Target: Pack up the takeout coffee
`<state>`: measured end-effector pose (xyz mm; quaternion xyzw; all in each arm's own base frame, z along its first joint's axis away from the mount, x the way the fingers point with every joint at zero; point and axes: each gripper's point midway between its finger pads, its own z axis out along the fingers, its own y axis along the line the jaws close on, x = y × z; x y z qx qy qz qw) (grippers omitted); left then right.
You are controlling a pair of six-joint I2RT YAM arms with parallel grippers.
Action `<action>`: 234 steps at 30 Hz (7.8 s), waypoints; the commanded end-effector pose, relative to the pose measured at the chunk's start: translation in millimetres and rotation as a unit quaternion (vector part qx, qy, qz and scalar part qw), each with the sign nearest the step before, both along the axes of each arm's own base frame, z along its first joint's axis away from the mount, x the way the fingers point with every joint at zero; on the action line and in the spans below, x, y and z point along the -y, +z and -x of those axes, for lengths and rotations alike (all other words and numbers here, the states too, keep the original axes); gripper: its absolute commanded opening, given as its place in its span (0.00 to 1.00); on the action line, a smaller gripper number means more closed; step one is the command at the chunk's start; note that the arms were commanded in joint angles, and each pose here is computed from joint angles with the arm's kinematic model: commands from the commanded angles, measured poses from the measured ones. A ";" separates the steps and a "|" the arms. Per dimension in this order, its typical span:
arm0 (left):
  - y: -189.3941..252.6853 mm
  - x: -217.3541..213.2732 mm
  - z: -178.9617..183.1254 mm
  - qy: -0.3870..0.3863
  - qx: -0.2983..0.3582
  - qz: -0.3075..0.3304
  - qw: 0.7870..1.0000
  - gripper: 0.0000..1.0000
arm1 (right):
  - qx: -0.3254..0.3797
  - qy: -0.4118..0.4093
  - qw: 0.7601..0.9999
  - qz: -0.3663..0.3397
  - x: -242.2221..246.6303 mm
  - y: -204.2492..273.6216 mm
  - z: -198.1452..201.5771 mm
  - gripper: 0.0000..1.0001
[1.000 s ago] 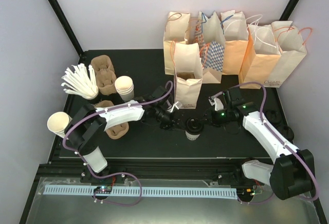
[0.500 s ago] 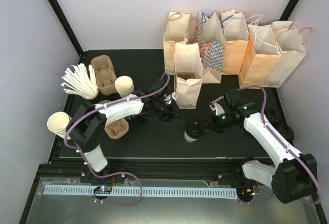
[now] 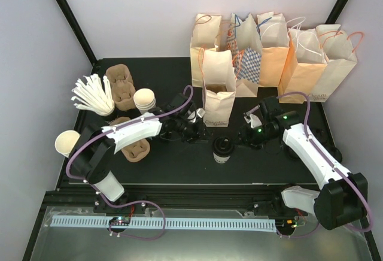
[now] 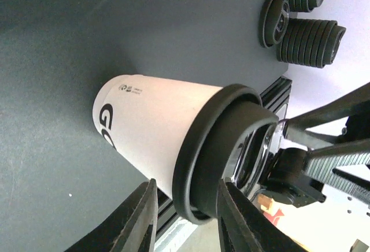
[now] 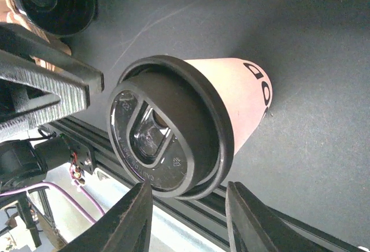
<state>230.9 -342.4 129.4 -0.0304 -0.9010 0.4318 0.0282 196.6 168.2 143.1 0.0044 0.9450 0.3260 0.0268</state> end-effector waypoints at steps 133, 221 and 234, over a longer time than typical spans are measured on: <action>96.1 -135.6 -42.0 0.153 0.230 -0.066 0.959 0.55 | 0.112 0.136 0.933 0.315 -50.1 -9.0 -12.6 0.79; 157.2 -42.7 -13.1 -0.171 0.239 0.015 0.956 0.08 | 0.381 0.132 0.904 0.141 -27.2 212.0 6.8 0.64; 153.4 -41.7 -29.1 -0.151 0.256 -0.006 0.955 0.08 | 0.370 0.161 0.905 0.138 -29.2 205.8 15.1 0.63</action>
